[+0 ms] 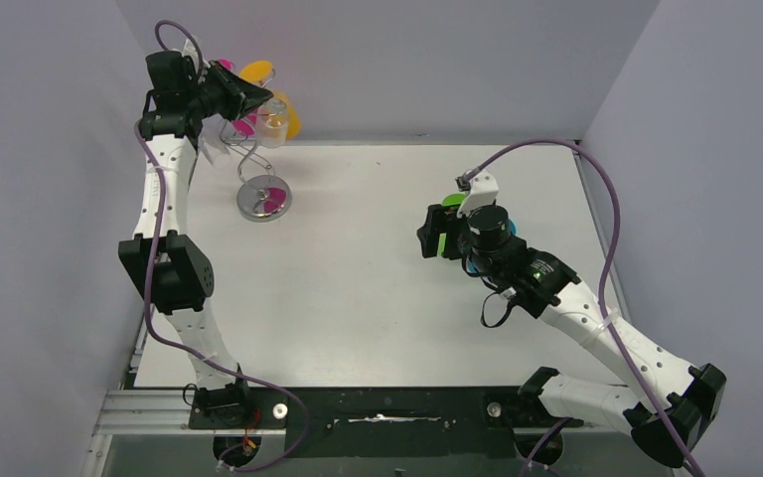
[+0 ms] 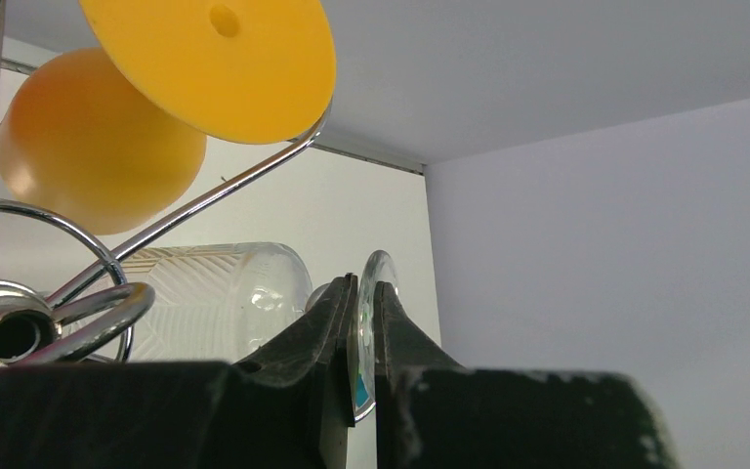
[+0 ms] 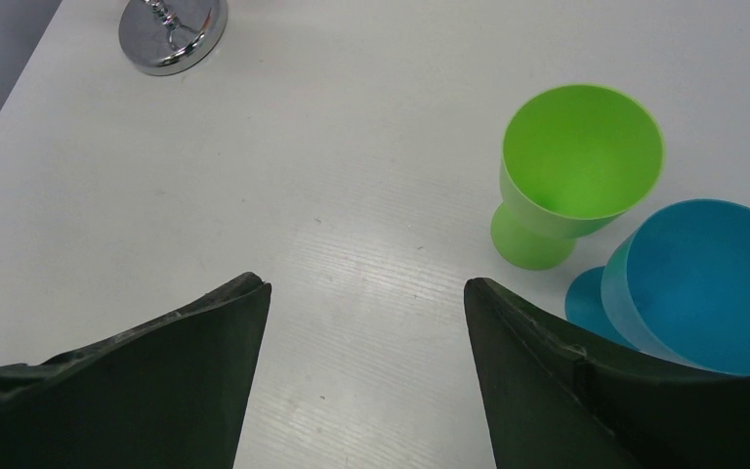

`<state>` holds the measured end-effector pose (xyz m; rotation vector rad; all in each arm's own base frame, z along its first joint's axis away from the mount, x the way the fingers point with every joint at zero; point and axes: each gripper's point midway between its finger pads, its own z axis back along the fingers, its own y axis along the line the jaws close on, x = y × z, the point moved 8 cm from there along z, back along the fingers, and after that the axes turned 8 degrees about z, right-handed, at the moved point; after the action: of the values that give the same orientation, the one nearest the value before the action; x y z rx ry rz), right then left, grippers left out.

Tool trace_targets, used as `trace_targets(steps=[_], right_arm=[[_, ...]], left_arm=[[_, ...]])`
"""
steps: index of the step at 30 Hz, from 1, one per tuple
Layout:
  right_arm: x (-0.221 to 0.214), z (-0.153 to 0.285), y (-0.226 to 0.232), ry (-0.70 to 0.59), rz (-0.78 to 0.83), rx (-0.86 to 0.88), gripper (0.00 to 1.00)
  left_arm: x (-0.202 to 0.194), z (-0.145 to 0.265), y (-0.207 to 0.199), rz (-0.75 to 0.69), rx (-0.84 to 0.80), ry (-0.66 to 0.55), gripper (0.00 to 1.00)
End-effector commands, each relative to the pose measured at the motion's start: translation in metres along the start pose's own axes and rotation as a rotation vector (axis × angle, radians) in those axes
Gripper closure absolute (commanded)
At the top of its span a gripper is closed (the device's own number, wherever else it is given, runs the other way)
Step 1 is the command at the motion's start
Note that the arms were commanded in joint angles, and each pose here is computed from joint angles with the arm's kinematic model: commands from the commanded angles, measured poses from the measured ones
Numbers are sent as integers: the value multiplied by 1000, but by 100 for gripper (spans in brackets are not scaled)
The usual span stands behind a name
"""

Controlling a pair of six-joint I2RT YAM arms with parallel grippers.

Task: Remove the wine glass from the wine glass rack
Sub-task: Pick up the wine glass from the wine rack.

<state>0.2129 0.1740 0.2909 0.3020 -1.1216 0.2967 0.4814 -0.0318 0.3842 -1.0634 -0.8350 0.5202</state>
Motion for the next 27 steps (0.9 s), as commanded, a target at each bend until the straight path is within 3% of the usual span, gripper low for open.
trace_targets(steps=[1,7,12,17,27], right_arm=[[16,7,-2,-84,-29,-21,25],[15,11,-5,-88,-32,-32,25],[18,14,-6,-97,-22,-36,25],[22,14,-5,-91,1,-26,25],[16,16,-6,-93,-22,-27,25]], left_arm=[[14,31,-48,-143,-79,-119,100],[19,33,-53,-155,-63,-165,100],[17,33,-53,-155,-62,-137,100],[9,37,-64,-103,-184,-97,100],[-6,34,-47,-96,-131,-60,100]])
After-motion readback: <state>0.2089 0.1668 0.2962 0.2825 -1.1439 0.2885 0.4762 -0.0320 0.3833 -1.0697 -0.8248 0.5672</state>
